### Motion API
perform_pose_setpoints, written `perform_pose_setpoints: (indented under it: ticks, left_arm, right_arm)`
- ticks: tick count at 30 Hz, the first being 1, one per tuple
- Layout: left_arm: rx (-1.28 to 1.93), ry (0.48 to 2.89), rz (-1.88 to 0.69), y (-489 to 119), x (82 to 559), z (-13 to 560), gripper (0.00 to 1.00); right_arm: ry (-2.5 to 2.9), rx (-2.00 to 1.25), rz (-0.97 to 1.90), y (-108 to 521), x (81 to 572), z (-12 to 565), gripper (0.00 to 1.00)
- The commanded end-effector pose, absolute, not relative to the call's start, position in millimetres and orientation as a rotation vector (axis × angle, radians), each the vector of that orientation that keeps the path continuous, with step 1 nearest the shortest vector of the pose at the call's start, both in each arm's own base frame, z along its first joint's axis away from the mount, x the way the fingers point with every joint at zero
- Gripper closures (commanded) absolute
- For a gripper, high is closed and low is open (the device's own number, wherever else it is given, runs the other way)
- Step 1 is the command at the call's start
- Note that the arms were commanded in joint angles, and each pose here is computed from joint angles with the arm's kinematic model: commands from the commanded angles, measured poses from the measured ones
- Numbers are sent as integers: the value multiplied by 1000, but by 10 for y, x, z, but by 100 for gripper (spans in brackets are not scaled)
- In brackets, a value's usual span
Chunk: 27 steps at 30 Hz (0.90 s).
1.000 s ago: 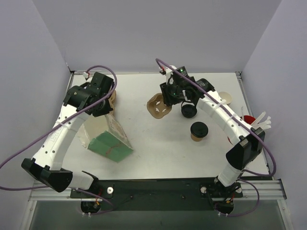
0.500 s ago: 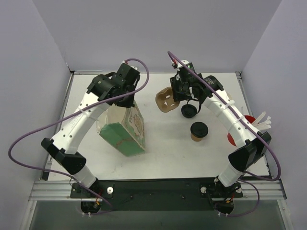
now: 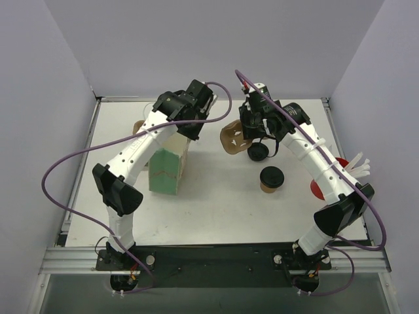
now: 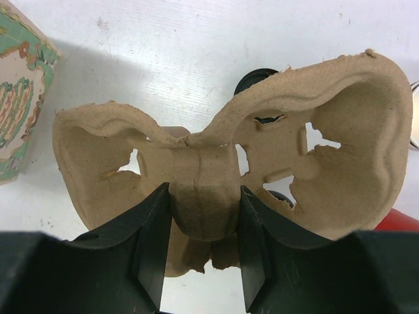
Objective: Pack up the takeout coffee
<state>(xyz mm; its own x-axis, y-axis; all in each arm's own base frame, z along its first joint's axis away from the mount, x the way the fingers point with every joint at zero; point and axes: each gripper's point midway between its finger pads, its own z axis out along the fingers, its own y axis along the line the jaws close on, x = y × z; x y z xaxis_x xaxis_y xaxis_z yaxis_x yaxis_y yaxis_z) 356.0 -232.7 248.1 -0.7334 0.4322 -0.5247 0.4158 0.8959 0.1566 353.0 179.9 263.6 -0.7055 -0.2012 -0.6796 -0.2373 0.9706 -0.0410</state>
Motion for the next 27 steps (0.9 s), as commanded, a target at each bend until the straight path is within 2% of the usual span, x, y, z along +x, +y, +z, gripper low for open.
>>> perform_pose_setpoints:
  ticks: [1,3,7,9,12,18,27]
  left_arm:
    - [609,2381,-36,-2411,3650,2804,62]
    - [593,2356,-49,-2383,3648,2909,51]
    - [536,2305,-104,-2334,3642,3164,45]
    - [488,2281,-103,-2258,3636,3288,45]
    - [307,2236,-96,-2029,3672,3534,47]
    - [24,2144,-78,-1446,3650,3975,59]
    - [-51,2239,117,-972,3646,3639,68]
  right_arm:
    - [2343,-268,58,1699,3447,2846,71]
    - [2345,-264,73,1718,3450,2849,71]
    - [2350,-275,80,1753,3459,2840,71]
    - [2351,-279,84,1766,3466,2845,71]
    - [2349,-285,85,1779,3466,2858,71]
    - [2342,-287,82,1768,3455,2881,71]
    - [2348,-316,96,1815,3432,2872,71]
